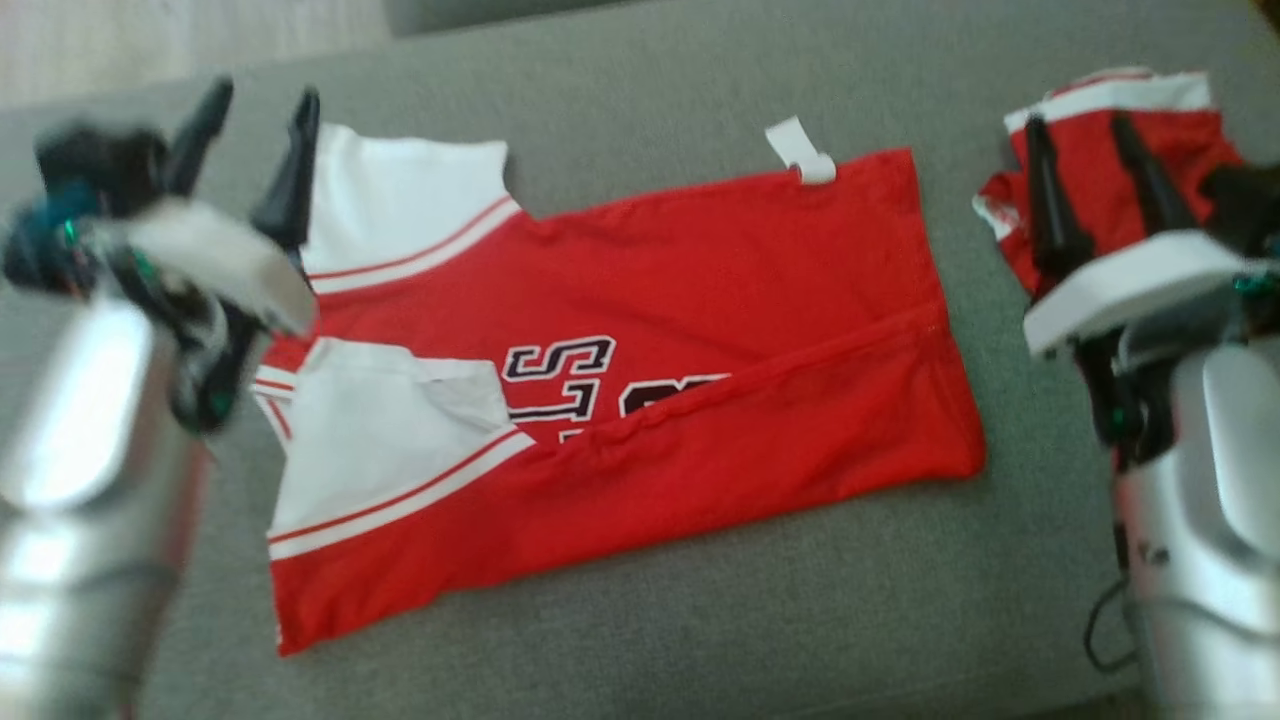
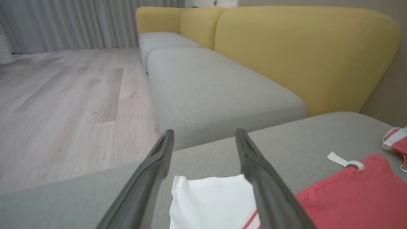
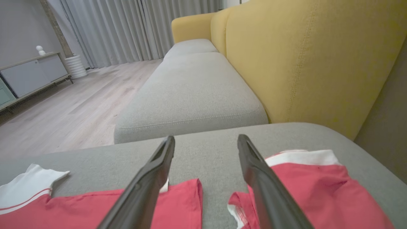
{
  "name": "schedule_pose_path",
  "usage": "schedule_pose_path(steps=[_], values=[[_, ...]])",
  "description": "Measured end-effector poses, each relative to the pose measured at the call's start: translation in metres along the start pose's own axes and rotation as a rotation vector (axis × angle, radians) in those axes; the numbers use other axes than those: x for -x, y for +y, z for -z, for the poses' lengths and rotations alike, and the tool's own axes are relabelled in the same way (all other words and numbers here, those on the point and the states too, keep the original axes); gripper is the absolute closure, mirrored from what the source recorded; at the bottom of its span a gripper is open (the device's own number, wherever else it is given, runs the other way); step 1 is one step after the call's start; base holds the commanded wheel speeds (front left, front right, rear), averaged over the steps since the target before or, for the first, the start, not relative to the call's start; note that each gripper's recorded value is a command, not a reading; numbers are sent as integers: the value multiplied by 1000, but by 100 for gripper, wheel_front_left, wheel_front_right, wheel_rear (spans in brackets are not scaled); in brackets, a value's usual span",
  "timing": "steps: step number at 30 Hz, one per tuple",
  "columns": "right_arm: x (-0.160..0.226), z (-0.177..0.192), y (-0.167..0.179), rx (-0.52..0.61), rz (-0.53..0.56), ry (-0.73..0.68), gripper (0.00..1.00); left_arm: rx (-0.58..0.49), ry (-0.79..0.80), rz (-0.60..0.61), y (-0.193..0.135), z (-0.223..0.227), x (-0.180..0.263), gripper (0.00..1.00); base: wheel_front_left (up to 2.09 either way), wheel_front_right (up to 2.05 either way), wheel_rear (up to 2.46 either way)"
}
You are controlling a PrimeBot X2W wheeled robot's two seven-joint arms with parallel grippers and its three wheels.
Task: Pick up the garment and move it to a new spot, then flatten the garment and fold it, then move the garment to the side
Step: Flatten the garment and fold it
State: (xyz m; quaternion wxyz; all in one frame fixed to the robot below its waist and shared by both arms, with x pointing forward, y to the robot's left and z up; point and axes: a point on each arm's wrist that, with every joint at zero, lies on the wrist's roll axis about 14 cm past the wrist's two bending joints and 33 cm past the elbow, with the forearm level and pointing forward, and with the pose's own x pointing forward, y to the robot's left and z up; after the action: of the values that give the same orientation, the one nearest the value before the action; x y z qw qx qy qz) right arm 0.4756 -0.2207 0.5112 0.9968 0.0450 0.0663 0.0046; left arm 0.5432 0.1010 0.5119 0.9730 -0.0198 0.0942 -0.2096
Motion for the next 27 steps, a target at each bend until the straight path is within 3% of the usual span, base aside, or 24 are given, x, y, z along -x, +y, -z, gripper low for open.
schedule_pose_path(steps=[5,10,17,27], values=[[-17,2,-6,23,9,5,0,-38,209,17,15,34,-23,0,0,0,0],[-29,15,-17,42,31,34,0,-31,452,-45,50,91,-33,0,0,0,0],[-30,33,-32,59,66,72,0,52,495,-31,46,111,-61,0,0,0,0],[-30,36,-51,85,111,79,0,15,595,-20,49,141,-73,0,0,0,0]])
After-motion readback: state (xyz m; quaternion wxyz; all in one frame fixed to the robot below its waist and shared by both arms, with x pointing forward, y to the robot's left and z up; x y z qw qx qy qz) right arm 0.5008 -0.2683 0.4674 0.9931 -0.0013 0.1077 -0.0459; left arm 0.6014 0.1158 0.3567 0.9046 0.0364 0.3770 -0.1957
